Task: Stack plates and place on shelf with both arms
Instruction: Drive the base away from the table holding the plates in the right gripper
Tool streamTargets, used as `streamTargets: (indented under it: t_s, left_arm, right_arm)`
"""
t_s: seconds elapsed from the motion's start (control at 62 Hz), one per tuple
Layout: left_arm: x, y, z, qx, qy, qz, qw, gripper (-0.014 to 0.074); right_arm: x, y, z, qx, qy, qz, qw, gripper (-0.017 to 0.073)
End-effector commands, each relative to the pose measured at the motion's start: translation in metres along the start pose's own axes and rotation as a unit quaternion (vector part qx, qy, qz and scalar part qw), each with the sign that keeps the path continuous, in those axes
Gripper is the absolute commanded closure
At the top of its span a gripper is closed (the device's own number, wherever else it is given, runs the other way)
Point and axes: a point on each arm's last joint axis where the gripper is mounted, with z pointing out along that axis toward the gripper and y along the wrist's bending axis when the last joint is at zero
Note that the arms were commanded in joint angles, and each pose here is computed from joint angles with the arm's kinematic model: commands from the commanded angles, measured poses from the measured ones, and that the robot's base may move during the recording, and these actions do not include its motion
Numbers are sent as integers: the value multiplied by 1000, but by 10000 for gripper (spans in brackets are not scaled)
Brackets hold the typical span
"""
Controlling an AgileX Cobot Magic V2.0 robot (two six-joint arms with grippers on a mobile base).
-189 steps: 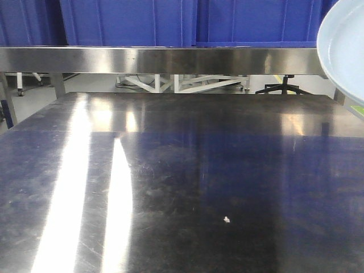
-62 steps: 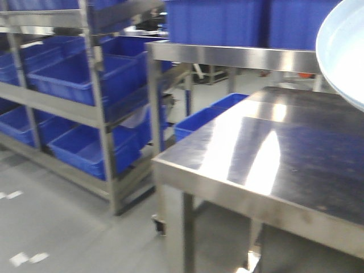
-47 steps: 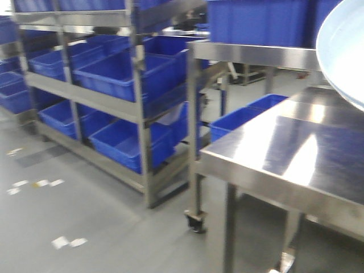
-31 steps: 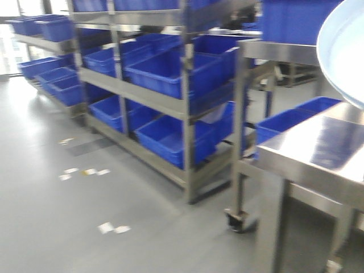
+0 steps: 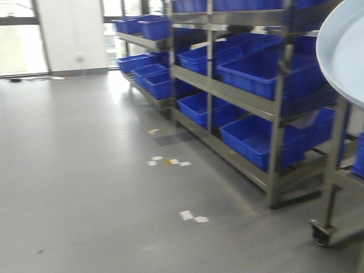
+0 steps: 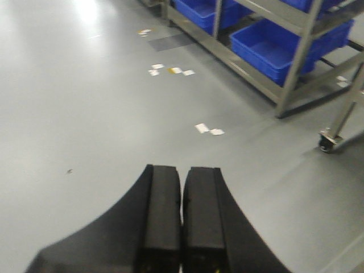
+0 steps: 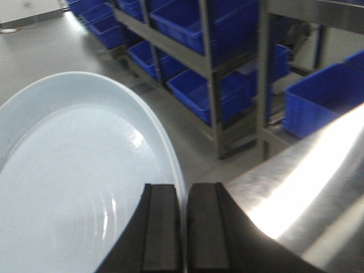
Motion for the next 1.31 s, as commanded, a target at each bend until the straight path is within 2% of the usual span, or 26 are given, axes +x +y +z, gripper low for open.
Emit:
streamTargets:
  t_s: [0.0, 1.291]
  left_arm:
    - [-16, -2, -3, 8, -50, -4, 999, 496]
    - [-16, -2, -1, 7, -45, -4, 999, 496]
  right_arm:
    - [-19, 3, -4, -8, -62, -3, 998, 502]
    - [-17, 2, -1, -6, -52, -3, 999, 502]
